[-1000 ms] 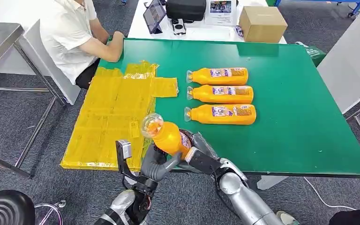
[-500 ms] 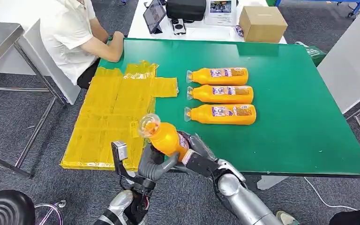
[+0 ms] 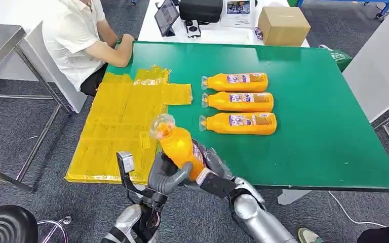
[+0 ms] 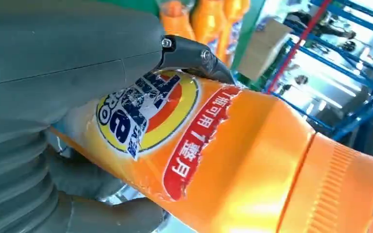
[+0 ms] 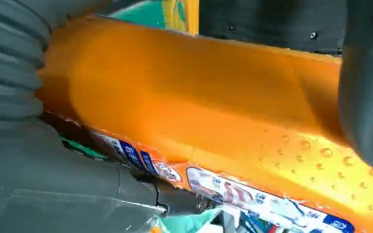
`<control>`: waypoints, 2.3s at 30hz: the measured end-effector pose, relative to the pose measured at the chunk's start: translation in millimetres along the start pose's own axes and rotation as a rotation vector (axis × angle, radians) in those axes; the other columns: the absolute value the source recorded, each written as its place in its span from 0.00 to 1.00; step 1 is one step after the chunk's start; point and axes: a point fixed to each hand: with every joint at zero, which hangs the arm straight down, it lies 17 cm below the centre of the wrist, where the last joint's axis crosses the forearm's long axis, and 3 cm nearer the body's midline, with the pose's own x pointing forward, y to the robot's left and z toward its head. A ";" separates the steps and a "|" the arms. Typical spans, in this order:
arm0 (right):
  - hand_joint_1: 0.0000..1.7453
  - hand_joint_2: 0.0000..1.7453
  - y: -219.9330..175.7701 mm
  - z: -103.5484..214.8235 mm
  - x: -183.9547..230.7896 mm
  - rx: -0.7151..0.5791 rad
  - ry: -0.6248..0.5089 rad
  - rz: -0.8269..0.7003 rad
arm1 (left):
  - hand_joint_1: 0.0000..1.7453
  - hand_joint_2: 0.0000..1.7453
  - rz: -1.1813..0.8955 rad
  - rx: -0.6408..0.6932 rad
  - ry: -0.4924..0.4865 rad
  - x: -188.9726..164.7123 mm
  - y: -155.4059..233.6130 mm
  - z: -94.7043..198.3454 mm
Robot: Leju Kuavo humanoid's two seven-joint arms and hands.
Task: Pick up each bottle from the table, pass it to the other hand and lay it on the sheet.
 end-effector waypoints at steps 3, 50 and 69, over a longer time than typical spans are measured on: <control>0.00 1.00 -1.0 -0.9 13.9 -0.039 -0.024 0.034 | 1.00 1.00 0.012 -0.021 -0.021 12.4 -8.0 0.2; 0.00 1.00 -195.7 97.5 124.9 -1.160 -0.216 0.248 | 1.00 1.00 -1.744 0.249 -0.038 68.8 139.5 -59.4; 0.00 1.00 -177.9 83.5 93.3 -1.076 -0.155 0.183 | 0.00 1.00 -1.840 0.061 0.451 0.7 194.7 -70.7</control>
